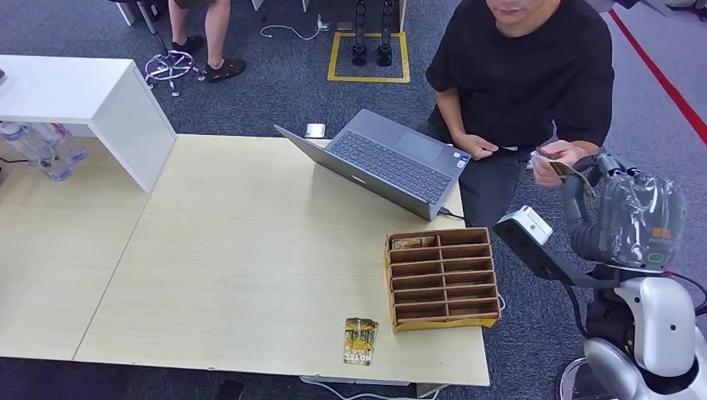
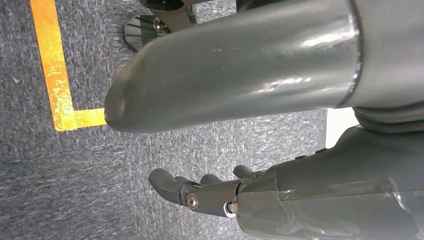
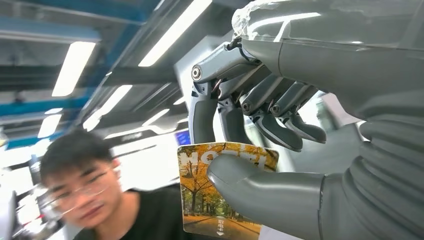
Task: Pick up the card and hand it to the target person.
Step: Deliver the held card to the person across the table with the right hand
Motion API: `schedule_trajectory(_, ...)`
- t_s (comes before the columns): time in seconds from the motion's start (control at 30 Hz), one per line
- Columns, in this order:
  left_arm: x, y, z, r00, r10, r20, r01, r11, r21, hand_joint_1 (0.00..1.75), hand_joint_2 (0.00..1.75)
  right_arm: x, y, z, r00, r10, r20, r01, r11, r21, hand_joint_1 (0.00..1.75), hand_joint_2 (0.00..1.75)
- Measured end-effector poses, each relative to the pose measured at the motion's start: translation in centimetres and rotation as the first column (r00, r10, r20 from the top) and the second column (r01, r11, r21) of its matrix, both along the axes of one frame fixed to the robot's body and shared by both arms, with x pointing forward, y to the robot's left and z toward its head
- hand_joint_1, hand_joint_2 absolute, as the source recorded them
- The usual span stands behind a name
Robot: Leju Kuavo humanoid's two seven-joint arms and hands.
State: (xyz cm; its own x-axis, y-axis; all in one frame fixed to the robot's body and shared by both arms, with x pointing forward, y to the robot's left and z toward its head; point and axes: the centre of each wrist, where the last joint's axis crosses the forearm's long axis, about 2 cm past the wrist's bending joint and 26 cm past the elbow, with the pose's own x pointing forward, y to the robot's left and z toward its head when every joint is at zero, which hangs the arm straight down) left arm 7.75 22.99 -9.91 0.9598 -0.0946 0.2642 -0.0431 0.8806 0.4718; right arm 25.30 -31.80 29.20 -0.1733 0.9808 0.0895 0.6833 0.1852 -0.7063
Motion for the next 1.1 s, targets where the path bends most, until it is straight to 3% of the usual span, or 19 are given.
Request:
schedule_trajectory(0.23, 0.1, 0.0, 0.0, 0.999, -0.033, 0.012, 0.033, 0.999, -0.008, 0.0, 0.0, 1.6, -2.9, -2.3, 0.99, -0.135, -0.038, 0.132, 0.989, -0.069, 1.75, 1.75)
schedule_trajectory(0.4, 0.2, -0.1, 0.0, 0.999, -0.043, 0.013, 0.043, 0.999, -0.011, 0.0, 0.0, 2.3, -4.4, -5.2, 0.97, -0.21, -0.121, 0.193, 0.971, -0.139, 1.75, 1.75)
schedule_trajectory(0.67, 0.2, -0.1, 0.0, 0.998, -0.058, 0.016, 0.058, 0.998, -0.009, 0.0, 0.0, 2.5, -5.5, -8.8, 0.934, -0.272, -0.233, 0.228, 0.953, -0.198, 1.75, 1.75)
schedule_trajectory(1.0, 0.3, -0.1, 0.0, 0.998, -0.065, 0.018, 0.066, 0.998, -0.007, 0.0, 0.0, 2.5, -6.2, -10.4, 0.908, -0.307, -0.286, 0.25, 0.943, -0.22, 1.74, 1.75)
schedule_trajectory(1.03, 0.3, -0.1, 0.0, 0.998, -0.066, 0.018, 0.066, 0.998, -0.007, 0.0, 0.0, 2.5, -6.2, -10.5, 0.906, -0.309, -0.289, 0.251, 0.942, -0.221, 1.71, 1.75)
schedule_trajectory(1.1, 0.3, -0.1, 0.0, 0.998, -0.067, 0.018, 0.067, 0.998, -0.006, 0.0, 0.0, 2.5, -6.3, -10.6, 0.903, -0.314, -0.294, 0.254, 0.941, -0.223, 0.93, 1.75)
